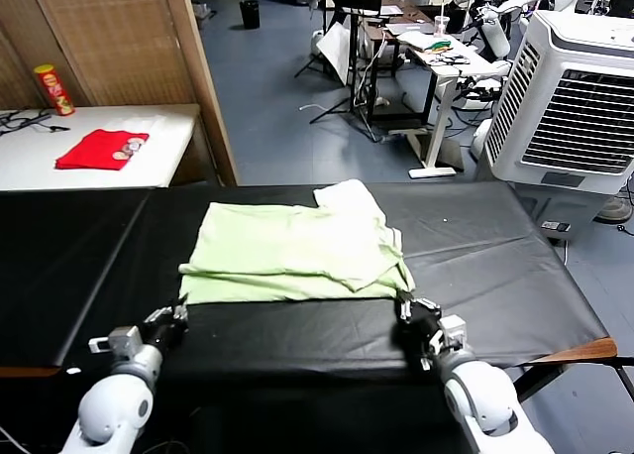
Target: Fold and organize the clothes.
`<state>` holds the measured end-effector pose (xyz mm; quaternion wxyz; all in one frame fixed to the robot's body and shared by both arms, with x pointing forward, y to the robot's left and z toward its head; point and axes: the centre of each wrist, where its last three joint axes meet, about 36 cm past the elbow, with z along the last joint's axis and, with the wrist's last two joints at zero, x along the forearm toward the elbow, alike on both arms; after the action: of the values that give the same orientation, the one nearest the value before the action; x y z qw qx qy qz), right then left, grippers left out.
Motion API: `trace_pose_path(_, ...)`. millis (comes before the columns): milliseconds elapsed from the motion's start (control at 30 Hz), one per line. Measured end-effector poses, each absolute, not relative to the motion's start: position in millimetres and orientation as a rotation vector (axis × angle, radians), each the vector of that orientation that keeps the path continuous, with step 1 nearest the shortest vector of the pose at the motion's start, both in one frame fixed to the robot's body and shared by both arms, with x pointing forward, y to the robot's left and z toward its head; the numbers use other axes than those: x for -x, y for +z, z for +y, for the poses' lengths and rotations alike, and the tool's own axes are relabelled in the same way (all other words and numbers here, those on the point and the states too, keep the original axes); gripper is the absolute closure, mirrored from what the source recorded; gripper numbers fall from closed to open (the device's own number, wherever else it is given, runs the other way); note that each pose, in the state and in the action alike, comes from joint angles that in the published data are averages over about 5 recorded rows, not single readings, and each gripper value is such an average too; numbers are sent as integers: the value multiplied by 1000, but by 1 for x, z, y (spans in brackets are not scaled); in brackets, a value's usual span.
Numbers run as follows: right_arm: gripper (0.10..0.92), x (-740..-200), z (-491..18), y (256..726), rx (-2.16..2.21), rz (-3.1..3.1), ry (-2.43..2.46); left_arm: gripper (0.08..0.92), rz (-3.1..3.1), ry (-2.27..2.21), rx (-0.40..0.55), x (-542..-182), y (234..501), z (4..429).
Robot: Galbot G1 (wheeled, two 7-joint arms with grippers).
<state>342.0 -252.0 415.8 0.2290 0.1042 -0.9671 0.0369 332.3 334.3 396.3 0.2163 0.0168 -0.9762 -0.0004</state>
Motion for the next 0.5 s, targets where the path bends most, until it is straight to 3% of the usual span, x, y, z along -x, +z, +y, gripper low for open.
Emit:
trace_pose_path(167,887,-311,-257,426,-290,-2629,113,867,-2691,-43,-9,-306,410,328)
trace_pose_path(233,841,-300,-258,429,-300,-2617,115,867,-2678,-52,-5,-295,414,325)
trace_pose_path(367,652,-284,-259,435,-322,-2598,124,829,-2650,-90,-9,-275,420,318)
trace_pose_path(500,418,-279,-260,448,-345,-2598,136,631,-2614,-132,-39,-260,426,313)
